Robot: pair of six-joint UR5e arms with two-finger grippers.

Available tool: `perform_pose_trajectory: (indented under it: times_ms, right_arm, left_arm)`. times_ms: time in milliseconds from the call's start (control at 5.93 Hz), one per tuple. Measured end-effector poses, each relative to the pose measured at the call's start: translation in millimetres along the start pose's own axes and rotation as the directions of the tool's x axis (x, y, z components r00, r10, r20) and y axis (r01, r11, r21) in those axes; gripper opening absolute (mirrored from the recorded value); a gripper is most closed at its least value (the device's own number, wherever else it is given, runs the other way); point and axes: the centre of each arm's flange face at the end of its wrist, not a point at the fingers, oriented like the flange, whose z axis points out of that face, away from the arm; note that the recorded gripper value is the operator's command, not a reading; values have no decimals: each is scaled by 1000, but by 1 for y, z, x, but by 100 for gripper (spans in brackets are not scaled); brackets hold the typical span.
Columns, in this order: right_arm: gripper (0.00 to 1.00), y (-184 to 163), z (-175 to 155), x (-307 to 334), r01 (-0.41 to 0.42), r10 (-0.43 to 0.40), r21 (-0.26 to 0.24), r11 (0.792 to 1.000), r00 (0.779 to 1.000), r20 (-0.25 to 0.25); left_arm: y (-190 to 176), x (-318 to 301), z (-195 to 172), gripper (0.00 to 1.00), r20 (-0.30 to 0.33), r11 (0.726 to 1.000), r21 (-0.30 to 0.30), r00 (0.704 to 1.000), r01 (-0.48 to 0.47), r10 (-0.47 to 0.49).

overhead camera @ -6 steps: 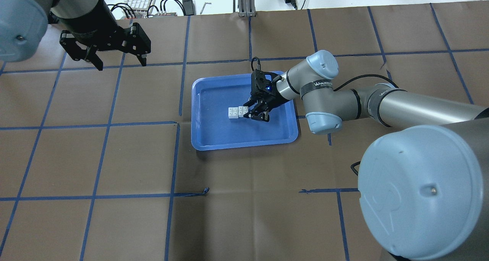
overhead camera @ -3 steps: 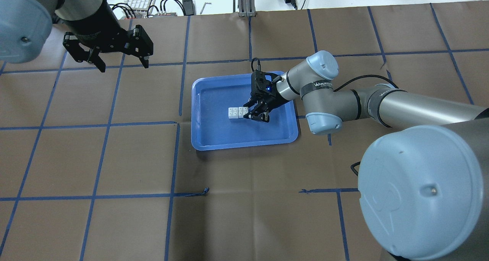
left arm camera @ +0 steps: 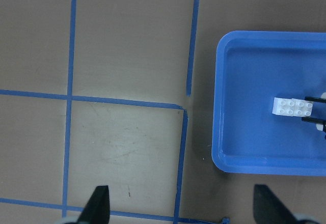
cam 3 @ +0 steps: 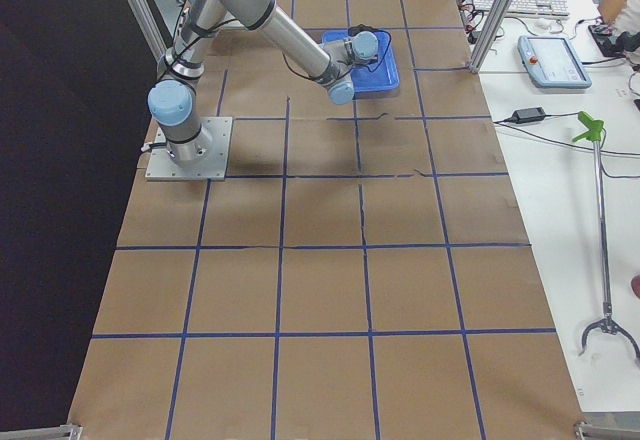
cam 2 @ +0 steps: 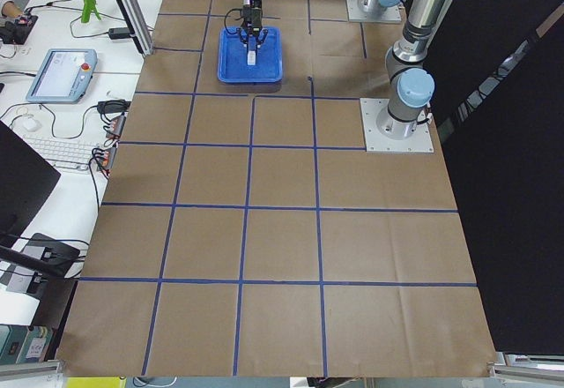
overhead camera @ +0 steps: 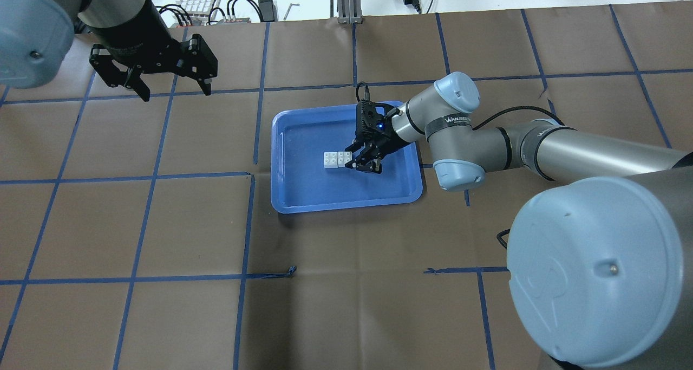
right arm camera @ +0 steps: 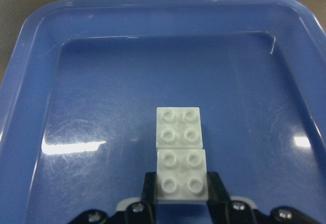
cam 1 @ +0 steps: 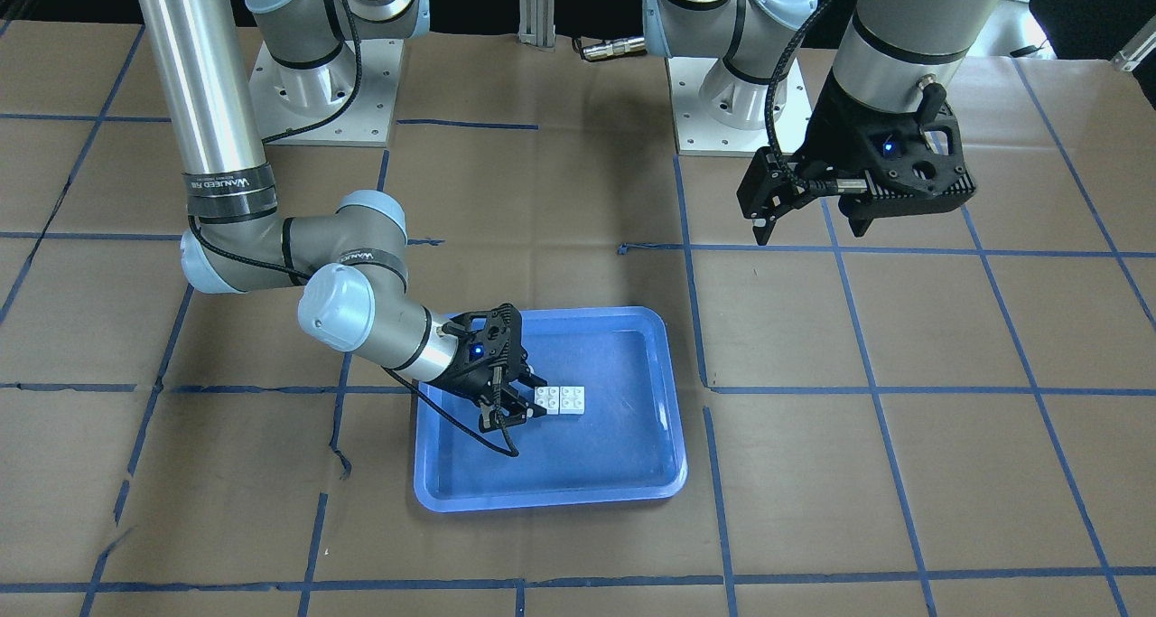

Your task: Assemble white blocks and place on blue tray

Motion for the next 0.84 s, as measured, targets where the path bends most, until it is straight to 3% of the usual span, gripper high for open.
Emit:
perform_pose_trajectory:
  times_ms: [169, 337, 506, 675, 843]
  right_arm:
    - [46, 0, 0, 0, 0, 0, 0, 1000, 1000, 0]
    - [58, 0, 0, 0, 0, 0, 0, 1000, 1000, -1]
    - [90, 0, 0, 1, 1, -1, 0, 1000, 1000, -1]
    - [99, -1, -1, 1, -1, 1, 1, 1000, 1000, -3]
    - [100, -4, -4, 4, -2, 2, 1, 1000, 1000, -10]
  left_arm:
    - [0, 0, -1, 99, 0, 1000, 2, 1000, 0, 0]
    - [0, -1, -1, 99, 0, 1000, 2, 1000, 1, -1]
    - [0, -1, -1, 99, 1, 1000, 2, 1000, 2, -2]
    - [0, -1, -1, 99, 1, 1000, 2, 1000, 2, -2]
    - [0, -1, -1, 99, 1, 1000, 2, 1000, 2, -2]
